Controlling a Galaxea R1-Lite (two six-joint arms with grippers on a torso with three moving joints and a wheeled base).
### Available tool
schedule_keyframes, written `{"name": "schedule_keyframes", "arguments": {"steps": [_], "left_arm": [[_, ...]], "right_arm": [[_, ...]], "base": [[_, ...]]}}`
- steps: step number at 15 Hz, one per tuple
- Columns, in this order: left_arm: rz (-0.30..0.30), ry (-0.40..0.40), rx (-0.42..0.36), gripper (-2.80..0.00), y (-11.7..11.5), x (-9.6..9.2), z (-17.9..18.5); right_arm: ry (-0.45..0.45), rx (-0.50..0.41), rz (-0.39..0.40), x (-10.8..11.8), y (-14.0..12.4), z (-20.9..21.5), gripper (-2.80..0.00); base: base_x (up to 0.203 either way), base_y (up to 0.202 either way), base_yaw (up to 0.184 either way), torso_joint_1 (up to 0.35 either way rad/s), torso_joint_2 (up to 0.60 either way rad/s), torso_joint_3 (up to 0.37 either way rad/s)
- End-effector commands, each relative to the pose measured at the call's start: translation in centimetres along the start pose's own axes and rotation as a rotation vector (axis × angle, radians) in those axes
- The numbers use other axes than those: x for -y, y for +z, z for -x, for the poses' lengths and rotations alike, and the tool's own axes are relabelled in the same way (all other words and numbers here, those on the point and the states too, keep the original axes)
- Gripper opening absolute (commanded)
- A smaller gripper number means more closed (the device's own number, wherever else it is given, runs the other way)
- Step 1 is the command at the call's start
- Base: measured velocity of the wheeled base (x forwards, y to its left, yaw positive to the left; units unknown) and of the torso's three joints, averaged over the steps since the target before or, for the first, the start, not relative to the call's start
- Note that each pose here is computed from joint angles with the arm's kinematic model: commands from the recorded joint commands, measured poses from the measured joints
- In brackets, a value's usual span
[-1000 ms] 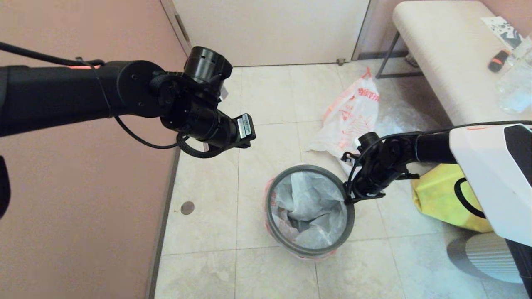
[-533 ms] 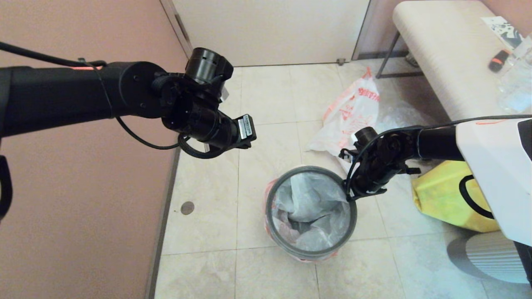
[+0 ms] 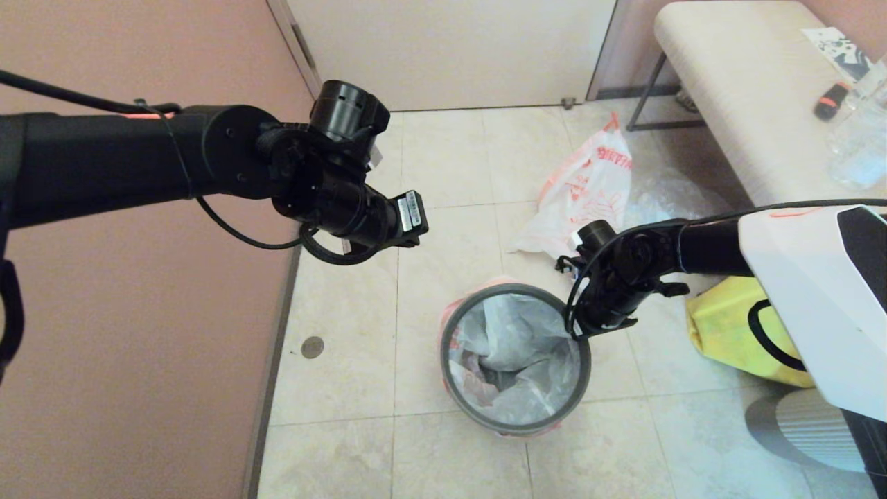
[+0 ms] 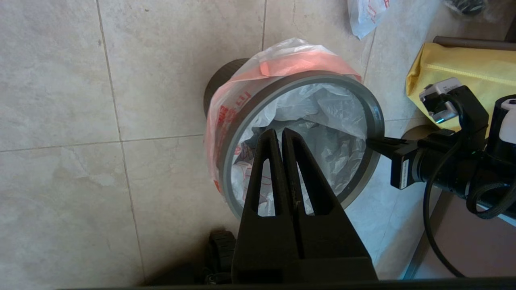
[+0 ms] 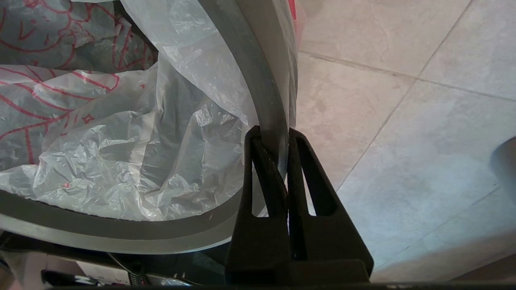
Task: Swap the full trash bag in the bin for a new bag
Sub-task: Place the trash can ring on the trash can
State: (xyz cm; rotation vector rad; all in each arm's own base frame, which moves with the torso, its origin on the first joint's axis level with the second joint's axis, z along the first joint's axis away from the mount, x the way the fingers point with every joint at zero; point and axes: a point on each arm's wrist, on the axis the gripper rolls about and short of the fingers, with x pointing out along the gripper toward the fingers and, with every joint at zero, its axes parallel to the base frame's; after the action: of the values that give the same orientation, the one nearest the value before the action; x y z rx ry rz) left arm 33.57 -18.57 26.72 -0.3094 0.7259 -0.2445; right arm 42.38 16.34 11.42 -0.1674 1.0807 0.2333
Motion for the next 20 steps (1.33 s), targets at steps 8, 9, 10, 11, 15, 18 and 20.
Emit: {"name": "schedule_keyframes", "arguments": {"steps": [8, 9, 10, 11, 15, 18, 20], "left_arm": [[0.003, 0.007, -0.008, -2.8, -0.1, -0.1, -0.6], [0.004, 0.007, -0.006, -2.8, 0.0, -0.1, -0.6], [0.004, 0.007, -0.006, -2.8, 0.0, -0.1, -0.6], [0.004, 0.008, -0.008, -2.8, -0.1, -0.1, -0.6], [0.004, 0.007, -0.006, -2.8, 0.0, -0.1, -0.6], [0.004, 0.007, -0.006, -2.8, 0.0, -0.1, -0.6], [0.004, 0.009, -0.01, -2.8, -0.1, -0.1, -0.7]], "right_arm": [[0.004, 0.013, 0.007, -0.4, 0.0, -2.4, -2.8], [0.008, 0.024, 0.01, -0.7, 0.1, -2.4, -2.8], [0.01, 0.028, 0.014, -0.9, 0.1, -2.4, -2.8], [0.011, 0.038, 0.015, -1.0, 0.2, -2.5, -2.8], [0.012, 0.047, 0.015, -1.0, 0.3, -2.8, -2.8], [0.012, 0.054, 0.018, -1.1, 0.4, -2.5, 0.0], [0.018, 0.068, 0.016, -1.4, 0.5, -1.5, 0.0]], "base": [[0.0, 0.0, 0.0, 0.0, 0.0, 0.0], [0.0, 0.0, 0.0, 0.0, 0.0, 0.0], [0.0, 0.0, 0.0, 0.0, 0.0, 0.0], [0.0, 0.0, 0.0, 0.0, 0.0, 0.0], [0.0, 0.0, 0.0, 0.0, 0.0, 0.0], [0.0, 0.0, 0.0, 0.0, 0.0, 0.0], [0.0, 0.0, 0.0, 0.0, 0.0, 0.0]]}}
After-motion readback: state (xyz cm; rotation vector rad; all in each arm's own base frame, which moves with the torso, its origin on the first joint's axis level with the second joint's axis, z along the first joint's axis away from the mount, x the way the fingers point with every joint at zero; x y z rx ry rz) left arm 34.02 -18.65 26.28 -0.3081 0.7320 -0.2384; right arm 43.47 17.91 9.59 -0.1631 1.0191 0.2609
